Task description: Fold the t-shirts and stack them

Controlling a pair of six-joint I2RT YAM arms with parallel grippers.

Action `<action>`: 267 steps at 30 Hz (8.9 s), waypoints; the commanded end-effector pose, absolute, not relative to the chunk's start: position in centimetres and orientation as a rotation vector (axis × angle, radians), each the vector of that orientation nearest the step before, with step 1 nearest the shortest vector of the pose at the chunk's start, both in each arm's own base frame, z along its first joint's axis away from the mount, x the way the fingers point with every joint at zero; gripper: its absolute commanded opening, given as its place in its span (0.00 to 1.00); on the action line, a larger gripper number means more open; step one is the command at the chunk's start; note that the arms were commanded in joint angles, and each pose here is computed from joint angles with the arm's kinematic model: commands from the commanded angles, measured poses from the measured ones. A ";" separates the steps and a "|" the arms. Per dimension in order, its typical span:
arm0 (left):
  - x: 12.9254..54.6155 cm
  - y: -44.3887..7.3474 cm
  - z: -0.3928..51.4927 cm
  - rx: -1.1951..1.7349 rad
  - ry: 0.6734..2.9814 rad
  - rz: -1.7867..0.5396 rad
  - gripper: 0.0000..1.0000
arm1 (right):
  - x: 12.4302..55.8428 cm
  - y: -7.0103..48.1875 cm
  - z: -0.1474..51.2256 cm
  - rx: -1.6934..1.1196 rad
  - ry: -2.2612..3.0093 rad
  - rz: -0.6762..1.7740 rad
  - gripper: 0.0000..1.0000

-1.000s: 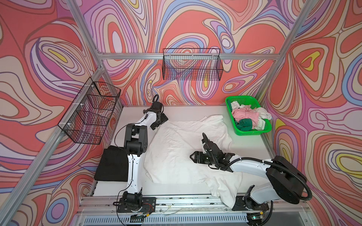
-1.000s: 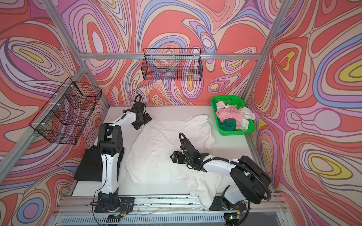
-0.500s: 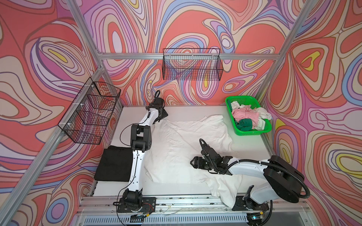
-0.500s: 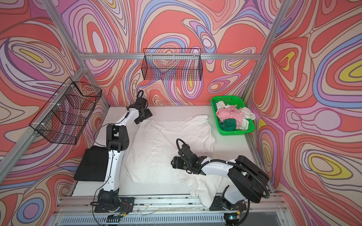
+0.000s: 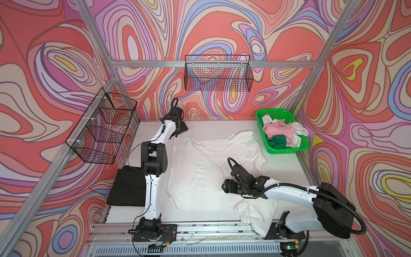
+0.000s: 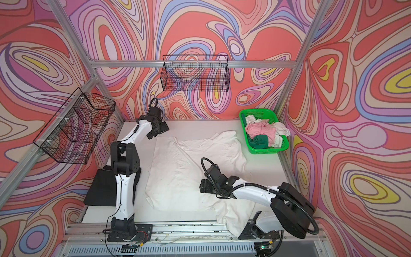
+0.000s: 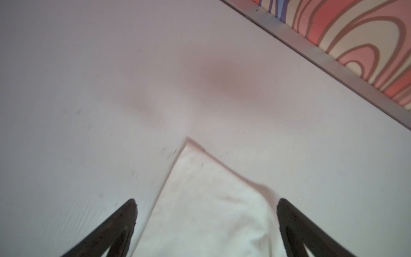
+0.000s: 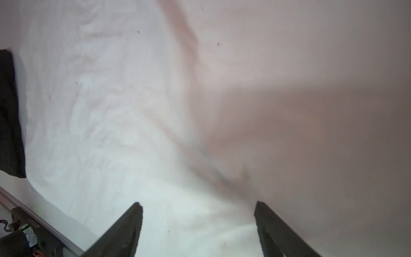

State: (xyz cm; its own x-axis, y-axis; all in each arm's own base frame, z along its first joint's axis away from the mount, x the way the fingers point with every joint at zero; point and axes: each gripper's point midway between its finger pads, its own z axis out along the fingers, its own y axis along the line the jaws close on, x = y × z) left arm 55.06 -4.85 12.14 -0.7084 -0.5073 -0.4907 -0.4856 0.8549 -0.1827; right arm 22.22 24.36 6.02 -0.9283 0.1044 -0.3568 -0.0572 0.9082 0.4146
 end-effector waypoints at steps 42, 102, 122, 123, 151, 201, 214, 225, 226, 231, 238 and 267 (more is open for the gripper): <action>42.9 -5.6 0.7 -0.645 2.884 0.101 1.00 | 42.7 12.0 9.3 0.387 2.569 0.307 0.85; 52.6 0.6 6.0 -0.782 2.779 -0.114 0.99 | 60.8 10.1 3.9 0.295 2.569 0.309 0.81; 56.2 1.7 3.9 -0.687 2.763 -0.022 0.79 | 61.0 8.6 13.0 0.284 2.341 0.257 0.81; 56.3 1.6 3.6 -0.680 2.772 -0.025 0.78 | 61.2 8.5 12.9 0.282 2.341 0.248 0.81; 58.8 0.5 2.3 -0.557 2.758 -0.025 0.28 | 61.7 8.6 5.1 0.277 2.478 0.313 0.81; 58.4 -0.9 10.6 -0.490 2.511 -0.147 0.00 | 65.2 7.9 9.5 0.295 2.291 0.479 0.00; 54.2 -0.6 11.3 -0.538 2.417 -0.175 0.00 | 60.3 6.6 16.7 0.258 2.132 0.426 0.00; 50.1 0.3 12.0 -0.655 2.343 -0.206 0.00 | 53.4 6.1 17.5 0.348 2.101 0.477 0.00; 49.4 0.5 11.6 -0.676 2.347 -0.209 0.00 | 52.8 6.0 17.5 0.359 2.097 0.478 0.00; 47.2 0.7 10.4 -0.757 2.331 -0.241 0.00 | 50.3 6.0 17.0 0.390 2.119 0.499 0.00; 44.6 0.5 8.1 -0.877 2.326 -0.291 0.00 | 46.4 5.2 14.7 0.451 2.160 0.470 0.00; 38.5 0.4 6.0 -1.145 2.230 -0.387 0.47 | 34.1 4.2 6.1 0.602 2.378 0.374 0.30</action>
